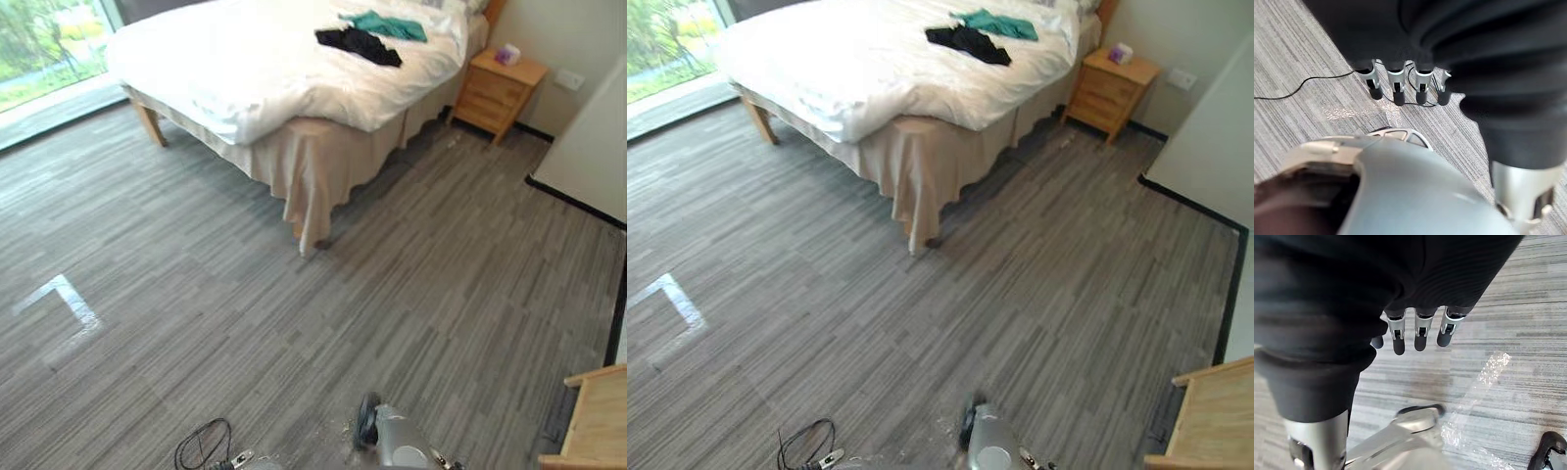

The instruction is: Tidy the bed and pick cloth on bed and put in laundry

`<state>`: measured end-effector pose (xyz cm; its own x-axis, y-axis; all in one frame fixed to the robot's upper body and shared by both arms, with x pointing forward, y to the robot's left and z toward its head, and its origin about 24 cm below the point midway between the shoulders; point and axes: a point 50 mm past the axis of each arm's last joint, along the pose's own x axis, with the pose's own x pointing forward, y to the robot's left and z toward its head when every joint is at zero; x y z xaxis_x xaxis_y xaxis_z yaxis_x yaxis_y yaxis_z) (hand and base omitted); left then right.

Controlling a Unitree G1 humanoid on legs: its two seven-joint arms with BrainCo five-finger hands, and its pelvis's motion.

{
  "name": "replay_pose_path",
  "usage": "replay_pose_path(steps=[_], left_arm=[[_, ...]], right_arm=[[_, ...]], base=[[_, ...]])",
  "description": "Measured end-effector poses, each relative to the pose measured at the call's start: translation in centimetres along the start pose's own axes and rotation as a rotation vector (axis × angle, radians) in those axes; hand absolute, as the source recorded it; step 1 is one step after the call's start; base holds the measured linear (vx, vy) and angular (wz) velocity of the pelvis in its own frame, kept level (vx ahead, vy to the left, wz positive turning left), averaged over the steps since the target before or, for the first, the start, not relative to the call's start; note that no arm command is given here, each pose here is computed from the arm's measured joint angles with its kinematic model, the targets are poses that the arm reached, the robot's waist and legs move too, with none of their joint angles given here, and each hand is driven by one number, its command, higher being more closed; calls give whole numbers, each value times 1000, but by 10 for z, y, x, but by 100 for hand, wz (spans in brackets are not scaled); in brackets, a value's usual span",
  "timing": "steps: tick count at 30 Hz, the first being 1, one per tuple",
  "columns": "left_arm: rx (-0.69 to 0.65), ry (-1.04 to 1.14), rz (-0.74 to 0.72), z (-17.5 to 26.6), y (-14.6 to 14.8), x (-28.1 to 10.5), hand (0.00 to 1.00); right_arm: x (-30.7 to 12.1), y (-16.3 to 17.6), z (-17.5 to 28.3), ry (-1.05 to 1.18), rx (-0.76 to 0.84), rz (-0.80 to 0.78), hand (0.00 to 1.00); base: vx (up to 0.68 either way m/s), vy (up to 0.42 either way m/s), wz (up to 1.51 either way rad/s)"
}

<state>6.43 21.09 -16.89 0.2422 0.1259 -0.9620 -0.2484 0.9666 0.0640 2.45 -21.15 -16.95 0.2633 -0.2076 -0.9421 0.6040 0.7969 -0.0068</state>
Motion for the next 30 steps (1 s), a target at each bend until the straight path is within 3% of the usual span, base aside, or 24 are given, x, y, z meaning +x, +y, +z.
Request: replay_pose_path(steps=[6, 12, 18, 23, 30], left_arm=[[-91, -43, 6, 7, -8, 1, 0], [-175, -263, -99, 49, -26, -4, 0], [-200, -260, -144, 42, -41, -5, 0], [-234, -266, -81, 48, -29, -4, 0], [-193, -238, -88, 44, -37, -3, 0]], right_arm=[[5, 2, 22, -53, -63, -1, 0], [7, 1, 31, -78, -139, -5, 0], [5, 0, 39, -132, -152, 16, 0], [8, 29, 45, -151, -175, 79, 0], [6, 22, 43, -180, -158, 69, 0]], base=[[601, -417, -37], [546, -162, -49], [603, 84, -38], [625, 203, 6], [441, 98, 129]])
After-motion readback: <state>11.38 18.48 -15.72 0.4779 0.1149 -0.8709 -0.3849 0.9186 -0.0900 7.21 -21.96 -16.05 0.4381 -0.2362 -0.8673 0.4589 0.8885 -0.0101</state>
